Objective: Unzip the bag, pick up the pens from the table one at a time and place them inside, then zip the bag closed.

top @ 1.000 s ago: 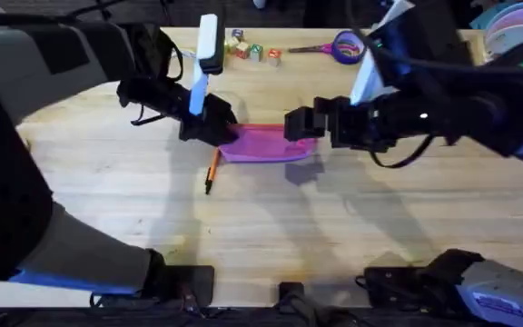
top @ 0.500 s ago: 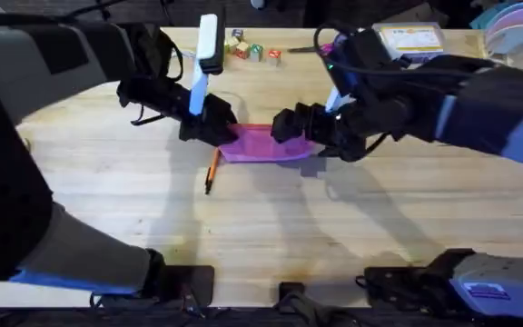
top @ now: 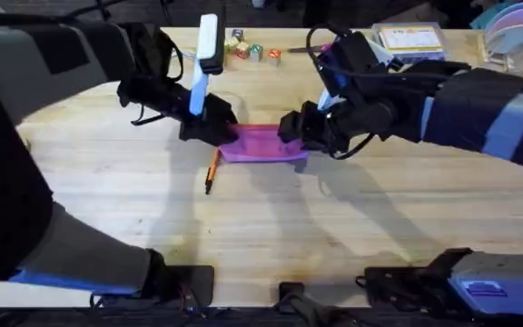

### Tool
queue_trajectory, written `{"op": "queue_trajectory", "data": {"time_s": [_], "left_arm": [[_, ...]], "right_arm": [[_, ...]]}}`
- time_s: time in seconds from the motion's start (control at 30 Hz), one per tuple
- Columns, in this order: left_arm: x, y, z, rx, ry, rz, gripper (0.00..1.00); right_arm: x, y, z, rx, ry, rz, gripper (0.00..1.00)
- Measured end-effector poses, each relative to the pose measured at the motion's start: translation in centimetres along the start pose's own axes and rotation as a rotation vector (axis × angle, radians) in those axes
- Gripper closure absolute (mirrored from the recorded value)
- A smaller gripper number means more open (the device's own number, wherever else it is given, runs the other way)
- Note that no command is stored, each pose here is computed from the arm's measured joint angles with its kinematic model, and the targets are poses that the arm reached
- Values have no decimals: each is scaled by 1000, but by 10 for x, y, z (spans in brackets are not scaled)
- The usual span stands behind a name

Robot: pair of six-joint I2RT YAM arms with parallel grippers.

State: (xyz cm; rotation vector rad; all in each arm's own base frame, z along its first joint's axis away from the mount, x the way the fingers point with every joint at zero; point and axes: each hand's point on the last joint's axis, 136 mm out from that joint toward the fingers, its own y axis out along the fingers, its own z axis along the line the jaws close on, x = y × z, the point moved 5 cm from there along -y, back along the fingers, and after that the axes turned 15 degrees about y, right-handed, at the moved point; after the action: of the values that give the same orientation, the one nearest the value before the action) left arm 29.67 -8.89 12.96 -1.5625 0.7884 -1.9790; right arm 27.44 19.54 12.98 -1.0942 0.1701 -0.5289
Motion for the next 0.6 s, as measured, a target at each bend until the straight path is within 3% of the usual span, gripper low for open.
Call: {"op": "queue_trajectory", "data": {"time_s": [0.1, 0.37, 0.6], "left_arm": [[0, 0, 0, 0, 0, 0, 958], [1, 1, 0, -2, 2, -4, 958], [3, 2, -2, -10, 0, -8, 958]], "right_arm": [[0, 0, 0, 0, 3, -5, 757], [1, 0, 0, 0, 7, -6, 946], [-5, -6, -3, -7, -11, 26, 971]]}}
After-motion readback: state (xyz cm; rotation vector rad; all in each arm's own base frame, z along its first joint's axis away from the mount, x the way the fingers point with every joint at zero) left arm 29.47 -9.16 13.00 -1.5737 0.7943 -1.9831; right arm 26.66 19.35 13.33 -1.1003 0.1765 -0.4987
